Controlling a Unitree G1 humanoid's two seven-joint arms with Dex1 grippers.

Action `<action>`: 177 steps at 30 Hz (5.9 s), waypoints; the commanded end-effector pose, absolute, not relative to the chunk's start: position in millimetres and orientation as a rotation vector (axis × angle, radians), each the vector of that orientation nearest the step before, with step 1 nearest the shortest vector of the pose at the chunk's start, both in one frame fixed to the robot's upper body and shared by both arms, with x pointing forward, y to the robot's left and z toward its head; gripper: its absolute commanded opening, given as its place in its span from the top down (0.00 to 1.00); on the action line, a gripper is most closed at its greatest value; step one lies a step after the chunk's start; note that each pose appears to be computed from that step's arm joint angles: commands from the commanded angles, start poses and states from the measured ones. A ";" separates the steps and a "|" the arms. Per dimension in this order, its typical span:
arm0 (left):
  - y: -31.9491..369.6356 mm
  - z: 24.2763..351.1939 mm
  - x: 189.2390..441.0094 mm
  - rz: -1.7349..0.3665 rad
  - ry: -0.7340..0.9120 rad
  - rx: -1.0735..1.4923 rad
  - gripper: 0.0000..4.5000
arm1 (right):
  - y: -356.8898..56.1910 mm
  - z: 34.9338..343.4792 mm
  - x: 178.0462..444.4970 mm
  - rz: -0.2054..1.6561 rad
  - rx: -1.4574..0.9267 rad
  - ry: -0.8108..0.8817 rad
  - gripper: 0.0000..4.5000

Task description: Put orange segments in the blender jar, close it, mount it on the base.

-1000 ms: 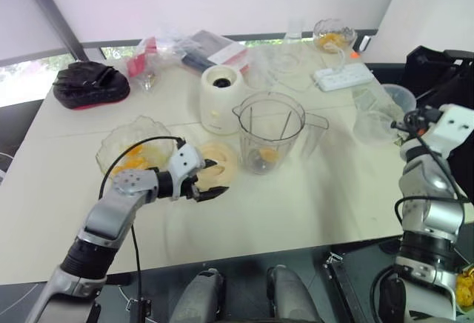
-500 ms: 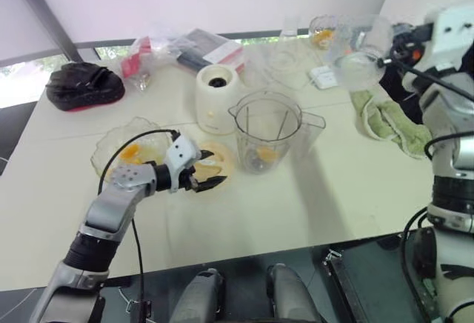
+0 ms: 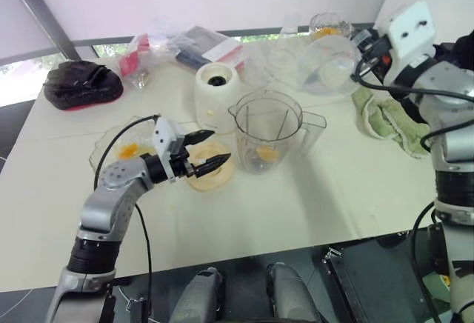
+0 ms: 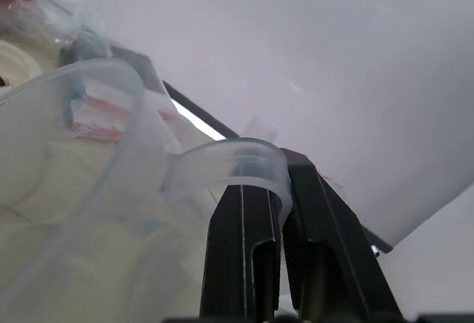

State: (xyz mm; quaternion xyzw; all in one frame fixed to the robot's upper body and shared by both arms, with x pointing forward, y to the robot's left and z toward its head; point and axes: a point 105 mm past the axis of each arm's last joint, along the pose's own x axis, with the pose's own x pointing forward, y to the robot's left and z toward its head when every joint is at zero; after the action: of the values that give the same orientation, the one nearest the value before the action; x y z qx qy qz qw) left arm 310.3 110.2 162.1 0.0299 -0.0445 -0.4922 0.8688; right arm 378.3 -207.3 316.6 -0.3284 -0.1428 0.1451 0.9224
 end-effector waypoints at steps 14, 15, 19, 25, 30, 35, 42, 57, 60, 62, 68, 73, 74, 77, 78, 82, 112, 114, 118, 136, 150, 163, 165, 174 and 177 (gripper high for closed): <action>107.2 170.1 308.5 -1.019 -0.146 0.095 0.14 | -178.0 355.2 359.3 0.354 -0.902 -0.479 0.99; 107.1 170.0 308.5 -1.019 -0.146 0.096 0.14 | -177.6 355.1 359.2 0.355 -0.905 -0.480 0.99; 107.0 168.9 308.6 -1.018 -0.145 0.103 0.14 | -175.1 353.5 359.1 0.363 -0.931 -0.486 0.99; 106.6 167.9 308.7 -1.019 -0.143 0.107 0.14 | -174.2 352.5 359.3 0.365 -0.945 -0.489 0.99; 106.6 166.5 309.1 -1.021 -0.139 0.115 0.14 | -175.1 350.5 359.6 0.363 -0.943 -0.486 0.99; 106.3 166.0 309.3 -1.023 -0.136 0.121 0.14 | -178.5 347.0 360.1 0.354 -0.922 -0.472 0.99; 107.5 165.3 309.3 -1.028 -0.129 0.130 0.14 | -178.4 345.4 358.7 0.347 -0.924 -0.472 0.99; 105.9 163.1 309.9 -1.038 -0.119 0.135 0.14 | -187.2 338.1 359.9 0.314 -0.824 -0.428 0.99; 106.1 162.6 309.9 -1.039 -0.117 0.137 0.14 | -194.3 334.4 361.9 0.291 -0.728 -0.400 0.99; 106.5 162.4 309.8 -1.039 -0.115 0.137 0.14 | -200.3 332.2 363.4 0.269 -0.633 -0.379 0.99; 107.3 161.9 309.8 -1.039 -0.109 0.141 0.14 | -233.1 324.2 370.3 0.137 -0.150 -0.298 0.99; 108.2 162.6 309.0 -1.036 -0.108 0.135 0.14 | -264.8 291.6 369.7 -0.003 0.094 -0.216 0.99; 108.2 162.8 308.6 -1.036 -0.109 0.133 0.14 | -272.7 283.0 369.1 -0.040 0.155 -0.213 0.99; 108.7 163.7 307.4 -1.032 -0.114 0.124 0.14 | -291.3 258.4 366.3 -0.132 0.282 -0.220 0.99; 109.1 164.4 306.5 -1.031 -0.116 0.121 0.14 | -296.5 248.3 365.0 -0.156 0.325 -0.218 0.99; 108.2 167.1 301.7 -1.040 -0.123 0.118 0.14 | -313.8 214.8 362.4 -0.262 0.503 -0.223 0.99; 105.7 155.6 276.3 -1.093 -0.054 0.161 0.14 | -345.7 105.8 371.9 -0.516 0.373 -0.073 0.99; 105.7 155.2 276.6 -1.092 -0.054 0.163 0.14 | -347.0 102.6 370.1 -0.522 0.365 -0.061 0.99; 105.4 154.5 278.0 -1.089 -0.054 0.167 0.14 | -345.5 103.0 368.5 -0.503 0.308 -0.056 0.99; 103.3 153.4 281.4 -1.088 -0.062 0.172 0.14 | -344.6 103.2 364.3 -0.496 0.255 -0.056 0.45; 103.9 150.2 280.1 -1.082 -0.056 0.168 0.14 | -333.5 107.4 347.0 -0.457 0.203 -0.061 0.15; 116.3 151.8 295.2 -1.056 -0.041 0.189 0.14 | -293.7 126.2 297.0 -0.240 0.066 -0.005 0.15; 119.3 152.4 299.1 -1.059 -0.034 0.198 0.14 | -281.7 126.0 291.2 -0.140 -0.003 0.052 0.15; 129.6 154.5 323.8 -1.123 0.052 0.312 0.14 | -226.7 161.0 274.6 0.328 -0.111 0.145 0.15; 136.9 147.3 328.2 -1.164 0.113 0.383 0.14 | -204.7 172.8 270.5 0.477 -0.145 0.159 0.15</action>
State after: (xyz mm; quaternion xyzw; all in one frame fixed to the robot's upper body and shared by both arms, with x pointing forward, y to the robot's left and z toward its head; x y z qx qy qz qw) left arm 327.8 133.9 147.3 0.1526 0.0480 -0.5344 0.8300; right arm 275.9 -223.4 157.0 -0.0620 0.0970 0.1840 0.9761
